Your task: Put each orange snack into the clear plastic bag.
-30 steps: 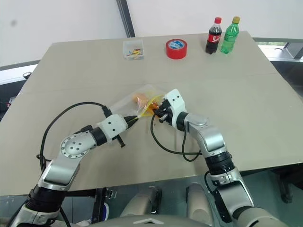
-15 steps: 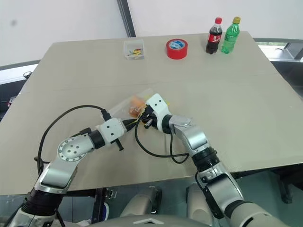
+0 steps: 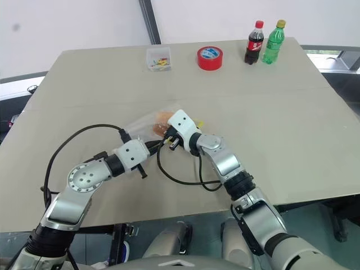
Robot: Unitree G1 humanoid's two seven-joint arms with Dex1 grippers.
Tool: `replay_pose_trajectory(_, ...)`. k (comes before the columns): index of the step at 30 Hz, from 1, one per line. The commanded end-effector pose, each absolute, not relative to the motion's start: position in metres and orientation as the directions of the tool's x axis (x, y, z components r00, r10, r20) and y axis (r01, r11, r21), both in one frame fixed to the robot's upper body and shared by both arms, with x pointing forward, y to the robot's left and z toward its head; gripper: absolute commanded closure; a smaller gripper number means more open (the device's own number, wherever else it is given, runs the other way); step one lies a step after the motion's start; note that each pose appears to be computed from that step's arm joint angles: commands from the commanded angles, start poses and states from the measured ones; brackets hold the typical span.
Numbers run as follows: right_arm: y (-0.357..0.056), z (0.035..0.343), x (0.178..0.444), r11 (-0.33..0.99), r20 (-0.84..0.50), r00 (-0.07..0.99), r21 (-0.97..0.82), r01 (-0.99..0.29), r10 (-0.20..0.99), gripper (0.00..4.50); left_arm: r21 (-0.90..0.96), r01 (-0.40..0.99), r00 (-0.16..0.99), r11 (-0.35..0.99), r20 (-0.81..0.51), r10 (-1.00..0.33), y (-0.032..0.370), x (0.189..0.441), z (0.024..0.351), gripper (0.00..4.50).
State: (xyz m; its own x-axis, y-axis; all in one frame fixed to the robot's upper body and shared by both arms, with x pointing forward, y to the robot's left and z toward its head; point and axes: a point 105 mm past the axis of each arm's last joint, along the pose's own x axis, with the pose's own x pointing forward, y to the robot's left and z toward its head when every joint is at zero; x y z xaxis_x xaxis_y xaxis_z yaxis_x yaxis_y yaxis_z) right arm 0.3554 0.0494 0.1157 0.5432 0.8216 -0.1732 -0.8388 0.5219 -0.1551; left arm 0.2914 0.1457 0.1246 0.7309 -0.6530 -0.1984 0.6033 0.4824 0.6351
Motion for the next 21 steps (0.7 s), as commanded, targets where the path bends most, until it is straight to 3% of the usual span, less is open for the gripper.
replay_pose_trajectory(1,0.047,0.143,0.364,0.570,-0.078,0.593,-0.199,-0.797,0.801,1.74,0.641,0.559,0.751,0.526,-0.122,-0.649,0.147,0.295,0.144,4.50)
replay_pose_trajectory(3,0.042,0.147,0.362,0.568,-0.067,0.590,-0.202,-0.798,0.805,0.89,0.619,0.555,0.760,0.555,-0.107,-0.641,0.148,0.297,0.146,4.50)
replay_pose_trajectory(8,0.009,0.163,0.350,0.552,-0.037,0.575,-0.236,-0.800,0.817,0.89,0.529,0.541,0.793,0.654,-0.064,-0.605,0.156,0.308,0.151,4.50)
replay_pose_trajectory(11,-0.007,0.166,0.340,0.517,-0.043,0.563,-0.342,-0.784,0.825,0.89,0.498,0.538,0.803,0.680,-0.055,-0.594,0.162,0.311,0.153,4.50)
replay_pose_trajectory(16,-0.033,0.150,0.353,0.376,-0.148,0.657,-0.718,-0.585,0.740,0.89,0.434,0.558,0.798,0.707,-0.046,-0.601,0.165,0.311,0.155,4.50)
replay_pose_trajectory(21,-0.030,0.142,0.375,0.295,-0.127,0.707,-0.846,-0.443,0.696,0.89,0.399,0.583,0.783,0.708,-0.041,-0.621,0.165,0.309,0.157,4.50)
